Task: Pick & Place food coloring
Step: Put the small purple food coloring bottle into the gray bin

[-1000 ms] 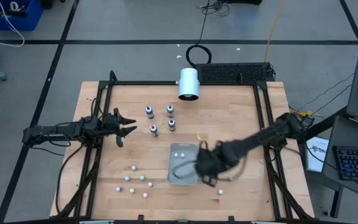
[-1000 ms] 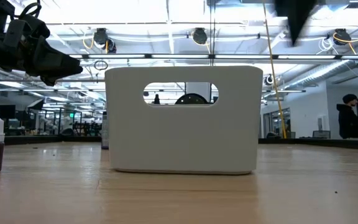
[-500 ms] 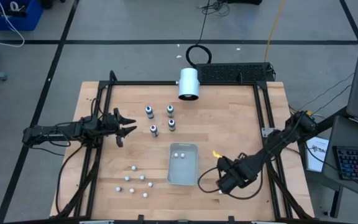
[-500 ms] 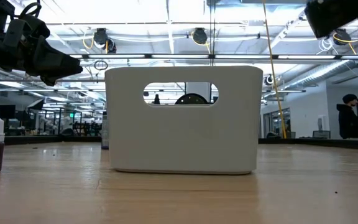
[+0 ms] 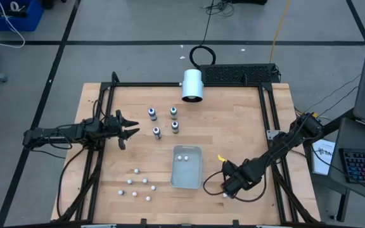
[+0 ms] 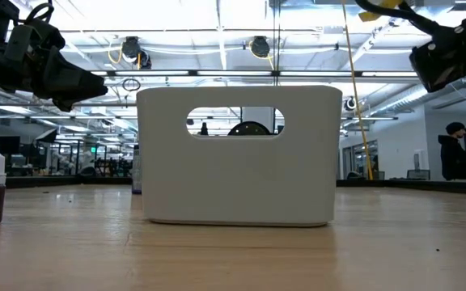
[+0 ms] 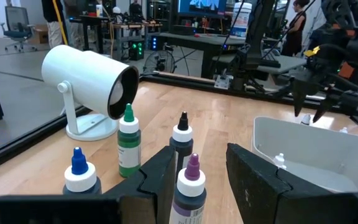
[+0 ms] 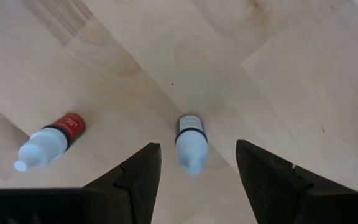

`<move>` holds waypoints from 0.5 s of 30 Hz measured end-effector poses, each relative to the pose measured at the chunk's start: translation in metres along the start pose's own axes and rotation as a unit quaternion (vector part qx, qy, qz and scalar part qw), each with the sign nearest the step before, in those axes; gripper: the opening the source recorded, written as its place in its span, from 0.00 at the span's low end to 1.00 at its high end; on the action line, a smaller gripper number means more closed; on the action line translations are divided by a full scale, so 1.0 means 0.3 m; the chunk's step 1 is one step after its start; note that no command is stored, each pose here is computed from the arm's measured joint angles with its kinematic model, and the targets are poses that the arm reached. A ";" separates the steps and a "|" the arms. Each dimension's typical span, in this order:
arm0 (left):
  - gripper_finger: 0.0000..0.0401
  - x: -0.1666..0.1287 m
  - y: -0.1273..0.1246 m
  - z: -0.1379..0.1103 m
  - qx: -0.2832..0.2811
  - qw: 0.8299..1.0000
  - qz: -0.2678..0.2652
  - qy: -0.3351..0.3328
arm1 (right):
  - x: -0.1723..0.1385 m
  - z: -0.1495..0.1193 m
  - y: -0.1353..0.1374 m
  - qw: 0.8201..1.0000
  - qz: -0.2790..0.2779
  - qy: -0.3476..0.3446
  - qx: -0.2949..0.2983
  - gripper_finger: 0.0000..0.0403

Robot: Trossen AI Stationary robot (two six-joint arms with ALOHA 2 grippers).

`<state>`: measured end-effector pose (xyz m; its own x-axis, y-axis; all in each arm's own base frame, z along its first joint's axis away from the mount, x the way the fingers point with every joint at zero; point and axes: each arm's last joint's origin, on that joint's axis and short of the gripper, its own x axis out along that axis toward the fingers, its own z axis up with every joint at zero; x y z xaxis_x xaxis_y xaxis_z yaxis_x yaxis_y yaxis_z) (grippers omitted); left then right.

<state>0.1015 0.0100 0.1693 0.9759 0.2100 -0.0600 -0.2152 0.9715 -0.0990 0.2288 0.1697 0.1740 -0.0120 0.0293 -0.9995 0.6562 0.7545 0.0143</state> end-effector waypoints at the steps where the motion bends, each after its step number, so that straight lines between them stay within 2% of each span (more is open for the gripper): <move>1: 0.37 0.000 0.000 0.000 0.000 1.000 0.000 0.000 | 0.001 0.000 -0.001 1.000 0.000 0.000 0.000 0.47; 15: 0.37 0.000 0.000 0.000 0.000 1.000 0.000 0.000 | 0.001 0.000 -0.001 1.000 -0.001 -0.002 -0.001 0.38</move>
<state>0.1015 0.0100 0.1695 0.9759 0.2100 -0.0597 -0.2152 0.9715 -0.0990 0.2287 0.1695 0.1737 -0.0107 0.0260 -0.9996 0.6547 0.7558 0.0127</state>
